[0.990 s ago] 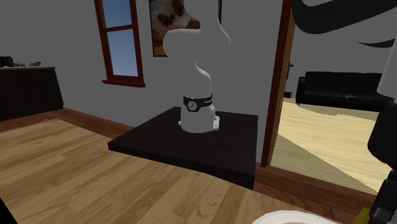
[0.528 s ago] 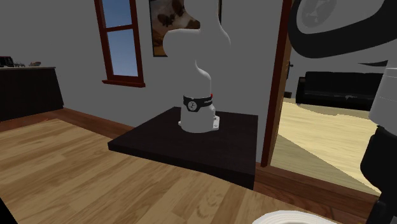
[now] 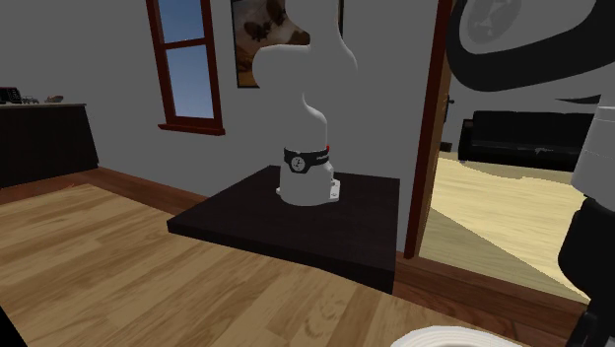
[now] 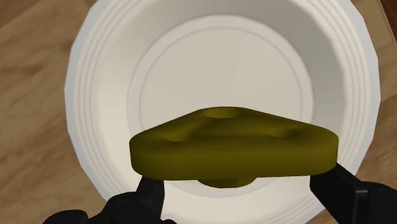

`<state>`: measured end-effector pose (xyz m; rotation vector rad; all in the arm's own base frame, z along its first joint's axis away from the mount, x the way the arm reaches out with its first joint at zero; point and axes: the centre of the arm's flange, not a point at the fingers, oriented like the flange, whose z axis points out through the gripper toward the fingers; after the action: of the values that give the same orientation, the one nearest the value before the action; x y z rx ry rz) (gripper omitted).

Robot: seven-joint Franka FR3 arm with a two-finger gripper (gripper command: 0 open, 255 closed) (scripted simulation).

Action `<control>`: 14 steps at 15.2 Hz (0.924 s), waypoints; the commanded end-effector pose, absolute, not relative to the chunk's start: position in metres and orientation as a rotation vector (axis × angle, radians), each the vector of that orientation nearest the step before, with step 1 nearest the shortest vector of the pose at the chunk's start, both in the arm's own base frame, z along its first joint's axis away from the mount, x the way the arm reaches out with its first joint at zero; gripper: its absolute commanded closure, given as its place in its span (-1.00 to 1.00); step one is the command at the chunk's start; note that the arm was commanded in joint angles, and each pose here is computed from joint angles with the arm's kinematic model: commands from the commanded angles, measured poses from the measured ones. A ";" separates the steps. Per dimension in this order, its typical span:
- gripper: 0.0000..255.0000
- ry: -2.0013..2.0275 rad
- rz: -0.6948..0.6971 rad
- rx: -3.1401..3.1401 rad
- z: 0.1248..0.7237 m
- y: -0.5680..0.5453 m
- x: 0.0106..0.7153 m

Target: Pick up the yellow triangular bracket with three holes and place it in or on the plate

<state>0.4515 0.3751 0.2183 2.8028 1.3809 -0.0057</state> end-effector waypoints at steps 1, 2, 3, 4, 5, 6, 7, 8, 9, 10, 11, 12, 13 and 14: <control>-1.00 1.381 -0.006 2.803 0.218 0.375 0.451; -1.00 1.381 -0.006 2.803 0.218 0.375 0.451; -1.00 1.381 -0.006 2.803 0.231 0.375 0.451; -1.00 1.381 -0.006 2.803 0.245 0.375 0.451; -1.00 1.381 -0.006 2.803 0.258 0.376 0.451; -1.00 1.381 -0.006 2.803 0.268 0.376 0.451; -1.00 1.381 -0.006 2.803 0.268 0.376 0.451; -1.00 1.381 -0.006 2.803 0.268 0.376 0.451; -1.00 1.381 -0.006 2.803 0.268 0.376 0.451; -1.00 1.381 -0.006 2.803 0.268 0.376 0.451; -1.00 1.381 -0.006 2.803 0.268 0.376 0.451; -1.00 1.381 -0.006 2.803 0.268 0.376 0.451; -1.00 1.381 -0.006 2.803 0.268 0.376 0.451; -1.00 1.381 -0.006 2.803 0.268 0.376 0.451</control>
<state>0.4511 0.3759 0.2683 2.8028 1.3808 -0.0058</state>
